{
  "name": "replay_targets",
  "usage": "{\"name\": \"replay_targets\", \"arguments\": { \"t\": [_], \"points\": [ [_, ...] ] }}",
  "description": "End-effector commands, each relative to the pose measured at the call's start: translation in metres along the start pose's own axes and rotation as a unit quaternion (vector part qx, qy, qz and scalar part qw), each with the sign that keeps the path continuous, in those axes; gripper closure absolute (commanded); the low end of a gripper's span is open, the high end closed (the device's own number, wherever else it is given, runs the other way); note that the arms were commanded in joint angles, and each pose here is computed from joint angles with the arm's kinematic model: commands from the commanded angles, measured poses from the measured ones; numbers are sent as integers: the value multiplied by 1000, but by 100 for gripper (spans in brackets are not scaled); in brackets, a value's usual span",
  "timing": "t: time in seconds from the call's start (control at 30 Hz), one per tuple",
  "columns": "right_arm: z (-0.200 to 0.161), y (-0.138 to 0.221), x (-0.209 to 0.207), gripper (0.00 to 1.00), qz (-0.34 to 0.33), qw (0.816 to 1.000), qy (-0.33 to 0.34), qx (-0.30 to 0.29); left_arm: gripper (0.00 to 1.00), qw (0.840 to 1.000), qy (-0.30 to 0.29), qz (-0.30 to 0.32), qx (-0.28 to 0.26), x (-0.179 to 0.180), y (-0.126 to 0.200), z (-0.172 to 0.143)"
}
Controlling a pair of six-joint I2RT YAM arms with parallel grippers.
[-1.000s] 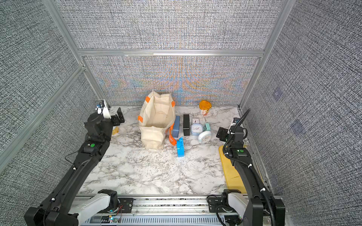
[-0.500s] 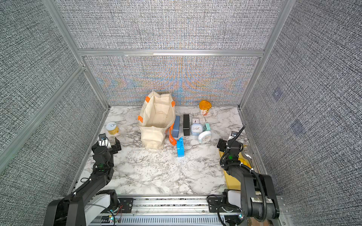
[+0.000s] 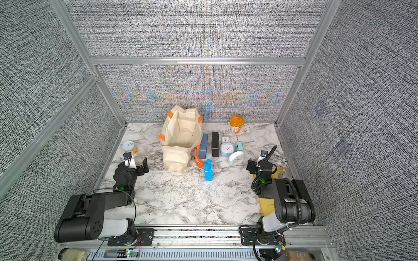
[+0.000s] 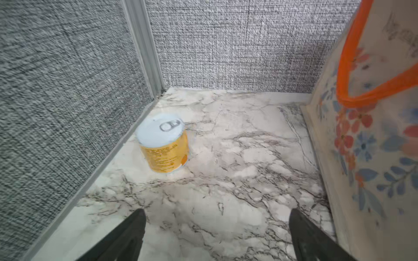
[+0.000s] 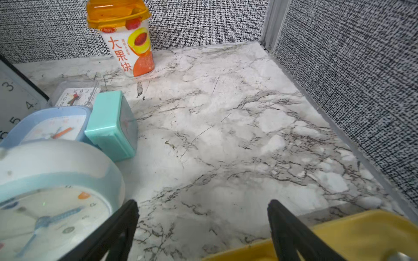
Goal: Take the alarm clock out of the canvas bag
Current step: Reset both arms
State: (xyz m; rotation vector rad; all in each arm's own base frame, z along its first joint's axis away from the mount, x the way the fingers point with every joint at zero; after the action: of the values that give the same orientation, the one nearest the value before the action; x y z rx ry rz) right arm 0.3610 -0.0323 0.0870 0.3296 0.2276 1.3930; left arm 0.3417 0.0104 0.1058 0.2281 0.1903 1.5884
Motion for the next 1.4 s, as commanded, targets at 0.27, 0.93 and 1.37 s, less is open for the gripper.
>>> {"name": "replay_targets", "arguments": {
  "t": [0.27, 0.93, 1.37],
  "points": [
    [17, 1, 3, 1, 4, 999, 5, -41, 1, 995, -26, -37, -88, -12, 4, 24],
    [17, 1, 3, 1, 4, 999, 4, -41, 1, 994, -30, -42, -93, -14, 5, 23],
    [17, 1, 3, 1, 4, 999, 4, -41, 1, 995, -28, -43, -91, -14, 3, 23]
  ]
}}
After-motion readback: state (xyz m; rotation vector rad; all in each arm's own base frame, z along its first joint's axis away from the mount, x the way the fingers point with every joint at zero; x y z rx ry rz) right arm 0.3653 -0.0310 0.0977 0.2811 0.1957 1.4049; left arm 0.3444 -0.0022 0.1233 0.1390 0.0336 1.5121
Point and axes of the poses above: each gripper's point midway between its finger pads, its own y axis back along the fingers, its own x axis along the line the jaws close on, z = x × y, the point moved 2 cm from there along y, back along the fingers, and after that the axes turned 1 degree about -y, right-handed, at the moved point
